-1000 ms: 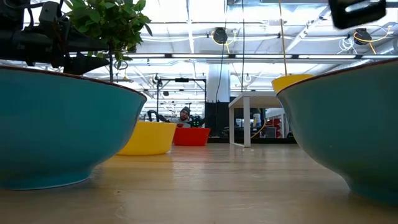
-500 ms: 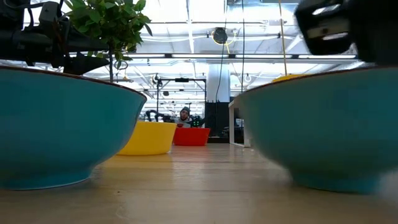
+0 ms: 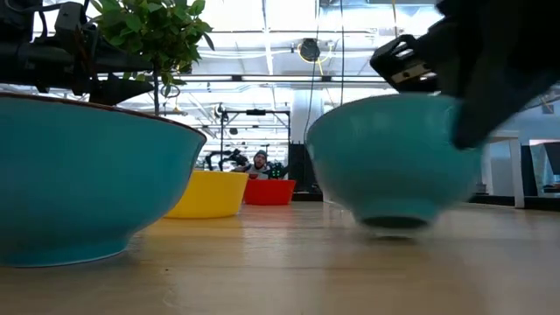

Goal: Pick & Place Mini bowls
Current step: Put the blue bowl on the shelf

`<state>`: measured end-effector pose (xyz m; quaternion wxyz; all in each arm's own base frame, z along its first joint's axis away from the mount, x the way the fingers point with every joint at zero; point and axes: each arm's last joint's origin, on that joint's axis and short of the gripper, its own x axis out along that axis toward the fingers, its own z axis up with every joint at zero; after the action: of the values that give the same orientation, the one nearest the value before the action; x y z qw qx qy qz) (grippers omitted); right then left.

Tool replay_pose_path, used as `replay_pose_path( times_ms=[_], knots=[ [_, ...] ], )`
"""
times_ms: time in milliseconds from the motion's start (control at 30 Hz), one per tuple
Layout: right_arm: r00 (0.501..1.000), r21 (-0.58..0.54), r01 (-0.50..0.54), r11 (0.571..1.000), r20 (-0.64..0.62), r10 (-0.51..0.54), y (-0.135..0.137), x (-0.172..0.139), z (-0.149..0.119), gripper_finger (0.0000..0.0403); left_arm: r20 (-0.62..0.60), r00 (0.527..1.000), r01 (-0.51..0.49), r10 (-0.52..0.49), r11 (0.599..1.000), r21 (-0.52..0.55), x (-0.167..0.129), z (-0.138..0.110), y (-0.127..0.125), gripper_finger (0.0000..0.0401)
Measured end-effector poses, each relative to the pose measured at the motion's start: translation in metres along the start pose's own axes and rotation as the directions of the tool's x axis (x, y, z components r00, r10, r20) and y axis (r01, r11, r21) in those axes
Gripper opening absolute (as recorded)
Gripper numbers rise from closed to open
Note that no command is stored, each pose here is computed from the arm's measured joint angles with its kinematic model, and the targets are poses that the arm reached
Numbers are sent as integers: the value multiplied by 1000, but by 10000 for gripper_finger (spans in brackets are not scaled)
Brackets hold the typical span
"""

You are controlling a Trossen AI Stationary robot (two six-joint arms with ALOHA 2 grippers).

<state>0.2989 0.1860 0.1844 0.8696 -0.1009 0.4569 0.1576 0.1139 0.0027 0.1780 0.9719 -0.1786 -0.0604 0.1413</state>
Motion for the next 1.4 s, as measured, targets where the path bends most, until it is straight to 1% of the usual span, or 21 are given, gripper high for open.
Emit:
replay_pose_path(
  times_ms=[67,200,267,367,433,467,600,667,733,833,1000,1067,1167,1267,1400],
  knots=[
    [999,15,45,999,16,-45,-12,-13,3,5,0,1000,0,0,1000,0,0,0,0,218],
    [990,49,84,995,110,-89,-33,-47,14,3,-2,1000,-1,1,1000,1,0,0,0,218],
    [980,47,103,994,165,-110,-44,-63,18,3,-2,1000,-1,1,1000,1,0,0,0,218],
    [949,55,191,980,246,-199,-62,-94,22,2,-3,1000,-1,1,1000,1,0,0,0,218],
    [920,84,246,966,292,-260,-77,-115,23,2,-1,1000,0,0,1000,0,0,0,0,218],
    [910,111,271,956,293,-292,-85,-124,20,2,0,1000,0,0,1000,0,0,0,0,218],
    [888,255,330,909,241,-391,-121,-147,7,1,-4,1000,-1,1,1000,2,0,0,0,218],
    [883,298,368,881,185,-431,-138,-154,-3,1,-6,1000,-2,2,1000,2,0,-1,0,218],
    [877,316,402,859,138,-461,-152,-157,-9,1,-1,1000,0,0,1000,1,0,0,0,218],
    [875,322,457,829,3,-484,-173,-163,-21,1,0,1000,0,0,1000,0,0,0,0,218],
    [846,359,529,769,-151,-511,-210,-174,-27,1,-5,1000,-2,2,1000,2,0,0,0,218],
    [832,374,550,747,-171,-528,-224,-178,-27,1,-4,1000,-1,1,1000,2,0,0,0,218],
    [817,380,576,724,-233,-527,-242,-180,-32,1,-6,1000,-2,2,1000,3,0,0,0,218],
    [802,402,597,694,-268,-534,-259,-179,-36,1,2,1000,1,-1,1000,-1,0,0,0,218],
    [787,410,617,672,-328,-523,-276,-174,-46,2,1,1000,2,-2,1000,0,0,0,0,218]
  ],
)
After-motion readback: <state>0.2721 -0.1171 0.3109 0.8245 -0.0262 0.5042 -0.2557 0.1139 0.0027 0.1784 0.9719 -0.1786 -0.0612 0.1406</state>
